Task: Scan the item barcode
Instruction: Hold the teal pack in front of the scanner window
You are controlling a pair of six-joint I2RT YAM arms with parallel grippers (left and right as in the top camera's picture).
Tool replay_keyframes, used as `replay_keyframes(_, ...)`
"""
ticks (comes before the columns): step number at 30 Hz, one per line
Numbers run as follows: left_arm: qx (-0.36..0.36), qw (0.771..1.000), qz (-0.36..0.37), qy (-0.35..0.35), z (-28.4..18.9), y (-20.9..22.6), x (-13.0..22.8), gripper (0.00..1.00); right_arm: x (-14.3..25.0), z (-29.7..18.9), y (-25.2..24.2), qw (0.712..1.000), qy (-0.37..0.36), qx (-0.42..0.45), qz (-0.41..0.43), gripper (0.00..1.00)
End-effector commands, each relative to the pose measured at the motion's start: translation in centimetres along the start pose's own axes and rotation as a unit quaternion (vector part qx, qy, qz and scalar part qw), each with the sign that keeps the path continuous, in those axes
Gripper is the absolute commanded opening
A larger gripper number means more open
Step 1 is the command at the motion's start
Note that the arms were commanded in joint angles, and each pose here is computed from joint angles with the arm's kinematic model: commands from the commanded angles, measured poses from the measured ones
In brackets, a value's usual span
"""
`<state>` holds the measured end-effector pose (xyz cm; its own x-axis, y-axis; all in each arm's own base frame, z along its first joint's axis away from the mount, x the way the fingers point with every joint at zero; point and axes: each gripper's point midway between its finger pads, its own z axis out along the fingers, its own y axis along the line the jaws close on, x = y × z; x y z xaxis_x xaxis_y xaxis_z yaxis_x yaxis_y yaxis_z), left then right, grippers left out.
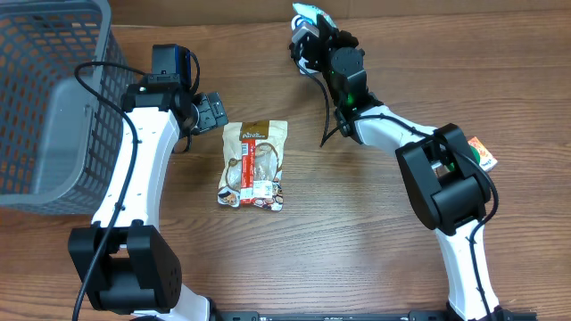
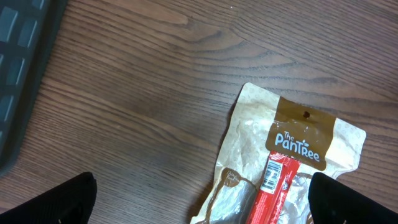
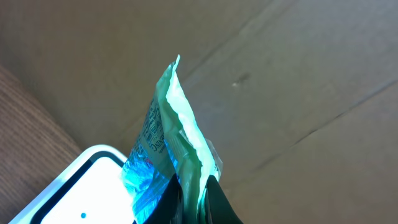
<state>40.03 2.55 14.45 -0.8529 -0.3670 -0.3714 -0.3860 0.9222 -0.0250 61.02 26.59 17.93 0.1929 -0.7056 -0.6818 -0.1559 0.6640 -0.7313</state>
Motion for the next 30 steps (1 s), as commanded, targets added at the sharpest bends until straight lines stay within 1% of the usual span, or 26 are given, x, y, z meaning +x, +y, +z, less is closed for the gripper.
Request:
replay_keyframes(1,-0.005,1.0,0.003,-0.008,-0.3,0.1,-0.4,1.0,0.4,0.5,0.5,1.0,-0.002,0.008,0.003,0.04)
replay_keyframes(7,-0.005,1.0,0.003,-0.008,-0.3,0.1,-0.4,1.0,0.6,0.4,1.0,1.0,0.002,0.001,0.002,0.04)
replay_keyframes(9,-0.005,1.0,0.003,-0.008,-0.3,0.1,-0.4,1.0,1.3,0.4,1.8,1.0,0.016,-0.015,-0.003,0.04)
replay_keyframes(12,-0.005,1.0,0.003,-0.008,-0.3,0.1,-0.4,1.0,2.2,0.3,2.8,0.998,0.036,-0.033,0.036,0.04)
replay_keyframes(15,-0.005,1.0,0.003,-0.008,-0.3,0.1,-0.4,1.0,1.9,0.2,3.2,0.997,0.037,-0.036,0.062,0.04)
replay_keyframes(22,-0.005,1.0,0.003,-0.008,-0.3,0.1,-0.4,1.0,1.2,-0.6,6.3,0.995,0.05,-0.076,0.051,0.04)
replay_keyframes(30,-0.005,1.0,0.003,-0.008,-0.3,0.1,-0.4,1.0,2.8,-1.2,8.1,0.99,0.084,-0.11,0.038,0.03)
